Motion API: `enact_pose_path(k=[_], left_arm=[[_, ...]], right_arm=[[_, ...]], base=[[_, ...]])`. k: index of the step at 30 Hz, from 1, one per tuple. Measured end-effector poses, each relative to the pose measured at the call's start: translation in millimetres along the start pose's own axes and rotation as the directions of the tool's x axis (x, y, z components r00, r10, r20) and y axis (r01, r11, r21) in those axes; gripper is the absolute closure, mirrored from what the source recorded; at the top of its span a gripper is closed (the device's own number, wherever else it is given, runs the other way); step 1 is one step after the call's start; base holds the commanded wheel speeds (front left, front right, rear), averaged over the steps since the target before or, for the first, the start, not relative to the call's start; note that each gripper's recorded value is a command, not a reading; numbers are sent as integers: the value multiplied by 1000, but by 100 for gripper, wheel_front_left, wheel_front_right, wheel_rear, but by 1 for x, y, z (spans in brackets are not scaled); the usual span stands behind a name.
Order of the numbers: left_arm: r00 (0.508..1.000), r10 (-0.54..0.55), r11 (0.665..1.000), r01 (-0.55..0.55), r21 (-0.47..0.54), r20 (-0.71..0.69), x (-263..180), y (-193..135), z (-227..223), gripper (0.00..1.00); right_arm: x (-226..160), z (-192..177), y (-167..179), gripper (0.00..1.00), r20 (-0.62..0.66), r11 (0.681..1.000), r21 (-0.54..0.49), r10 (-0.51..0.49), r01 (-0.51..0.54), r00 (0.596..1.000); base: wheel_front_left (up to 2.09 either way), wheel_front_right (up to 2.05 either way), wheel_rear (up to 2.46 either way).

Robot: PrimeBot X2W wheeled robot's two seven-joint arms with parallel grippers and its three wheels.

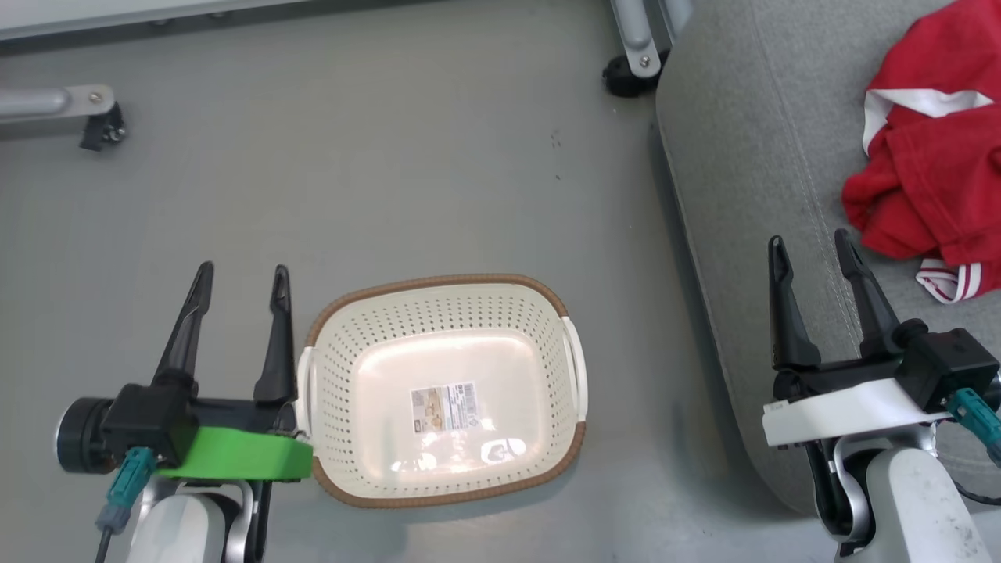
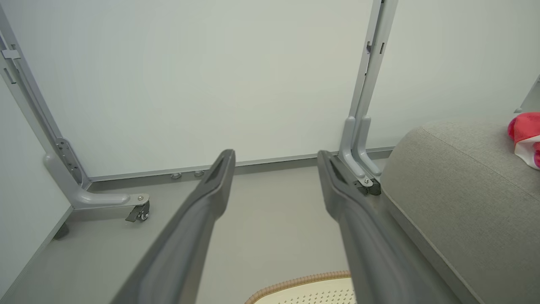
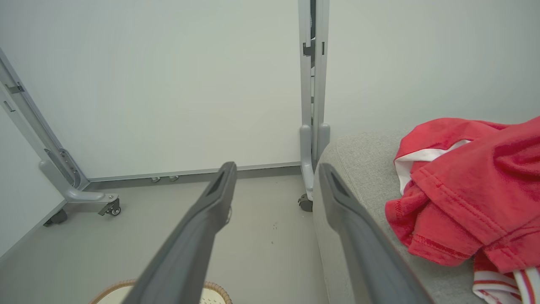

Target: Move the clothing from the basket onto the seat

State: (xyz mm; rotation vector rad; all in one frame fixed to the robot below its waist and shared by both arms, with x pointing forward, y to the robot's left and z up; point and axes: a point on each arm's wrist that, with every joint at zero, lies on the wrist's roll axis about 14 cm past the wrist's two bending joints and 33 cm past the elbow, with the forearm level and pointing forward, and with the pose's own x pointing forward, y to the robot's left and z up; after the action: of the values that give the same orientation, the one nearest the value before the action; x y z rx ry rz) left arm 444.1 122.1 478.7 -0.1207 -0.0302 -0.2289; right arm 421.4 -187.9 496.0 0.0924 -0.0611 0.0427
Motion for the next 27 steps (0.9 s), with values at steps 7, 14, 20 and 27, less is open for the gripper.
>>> enact_pose_path(k=[7, 14, 20, 27], left_arm=[[996, 91, 996, -91, 12, 5, -27, 26, 8, 0], [993, 114, 993, -114, 10, -17, -52, 26, 5, 0], [992, 118, 993, -118, 6, -38, -68, 24, 0, 0], [992, 116, 993, -115, 8, -42, -79, 21, 1, 0]], right_arm=[[-9, 7, 20, 0, -3, 999, 9, 53, -53, 999], [-27, 10, 30, 0, -19, 997, 10, 77, -77, 997], [-44, 16, 31, 0, -22, 997, 9, 77, -77, 997], [-59, 19, 32, 0, -28, 997, 18, 74, -73, 997]], base=[[0, 0, 0], [0, 0, 0], [0, 0, 0], [0, 0, 0]])
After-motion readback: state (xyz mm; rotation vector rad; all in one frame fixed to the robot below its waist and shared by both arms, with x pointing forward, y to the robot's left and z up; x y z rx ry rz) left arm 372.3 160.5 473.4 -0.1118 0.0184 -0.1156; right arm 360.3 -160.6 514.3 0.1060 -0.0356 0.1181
